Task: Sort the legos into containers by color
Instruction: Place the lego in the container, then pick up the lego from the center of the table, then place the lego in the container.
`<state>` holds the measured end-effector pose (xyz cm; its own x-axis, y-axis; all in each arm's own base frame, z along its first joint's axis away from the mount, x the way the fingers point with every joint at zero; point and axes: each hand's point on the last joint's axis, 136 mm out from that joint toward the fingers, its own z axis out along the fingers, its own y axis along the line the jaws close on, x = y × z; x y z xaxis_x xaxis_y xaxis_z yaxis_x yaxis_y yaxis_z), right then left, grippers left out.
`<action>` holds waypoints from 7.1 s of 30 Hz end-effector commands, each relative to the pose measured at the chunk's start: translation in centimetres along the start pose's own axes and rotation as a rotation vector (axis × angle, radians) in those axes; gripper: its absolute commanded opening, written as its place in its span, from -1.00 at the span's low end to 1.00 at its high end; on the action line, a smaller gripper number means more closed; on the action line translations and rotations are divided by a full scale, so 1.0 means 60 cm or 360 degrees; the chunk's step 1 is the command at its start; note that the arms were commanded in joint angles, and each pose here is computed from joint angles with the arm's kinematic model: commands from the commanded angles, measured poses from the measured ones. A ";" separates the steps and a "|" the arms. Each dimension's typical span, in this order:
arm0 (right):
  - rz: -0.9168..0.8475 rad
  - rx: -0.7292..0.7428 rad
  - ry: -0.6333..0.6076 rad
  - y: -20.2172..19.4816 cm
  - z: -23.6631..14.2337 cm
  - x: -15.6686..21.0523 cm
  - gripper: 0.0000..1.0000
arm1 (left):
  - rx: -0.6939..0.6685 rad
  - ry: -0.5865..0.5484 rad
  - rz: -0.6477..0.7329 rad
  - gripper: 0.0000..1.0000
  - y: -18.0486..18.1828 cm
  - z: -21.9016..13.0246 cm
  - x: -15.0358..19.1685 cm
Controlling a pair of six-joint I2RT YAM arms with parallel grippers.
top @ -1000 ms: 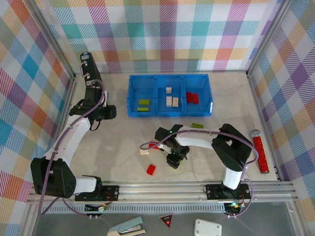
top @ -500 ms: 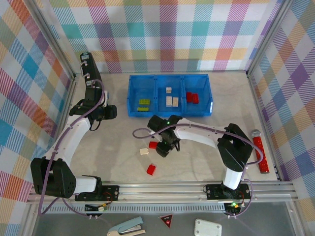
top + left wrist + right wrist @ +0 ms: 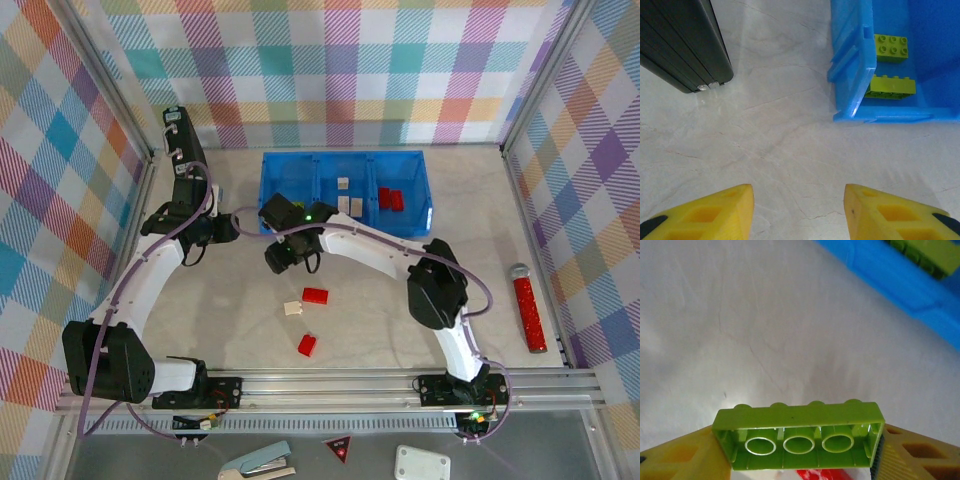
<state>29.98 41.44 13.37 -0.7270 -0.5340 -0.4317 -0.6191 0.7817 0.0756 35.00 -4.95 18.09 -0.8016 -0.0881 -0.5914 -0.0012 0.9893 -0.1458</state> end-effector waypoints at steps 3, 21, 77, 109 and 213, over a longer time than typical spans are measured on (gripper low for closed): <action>0.0251 0.0090 -0.0188 -0.037 0.017 -0.079 0.20 | 0.0043 -0.0031 -0.0037 0.00 -0.003 -0.006 -0.001; 0.0516 0.0394 -0.0766 -0.122 0.104 -0.233 0.12 | 0.0063 -0.0055 -0.0049 -0.01 -0.006 -0.015 -0.004; 0.0448 0.0102 -0.0277 -0.163 -0.020 -0.143 0.56 | 0.0065 -0.0089 -0.0032 0.02 -0.007 -0.034 -0.010; 0.1081 0.0449 0.0155 -0.030 -0.003 0.187 0.75 | 0.0032 -0.0091 -0.0010 0.03 0.002 -0.032 -0.011; 0.0963 0.0360 0.0109 -0.585 -0.091 0.096 0.18 | -0.0047 -0.0001 -0.0001 0.02 0.017 -0.007 -0.001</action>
<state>45.50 9.54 13.53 -0.9431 0.0194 -0.3320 -0.0147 0.9949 0.0999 34.73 -4.47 17.91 -0.8034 -0.0976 -0.5873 -0.0161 0.9897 -0.1424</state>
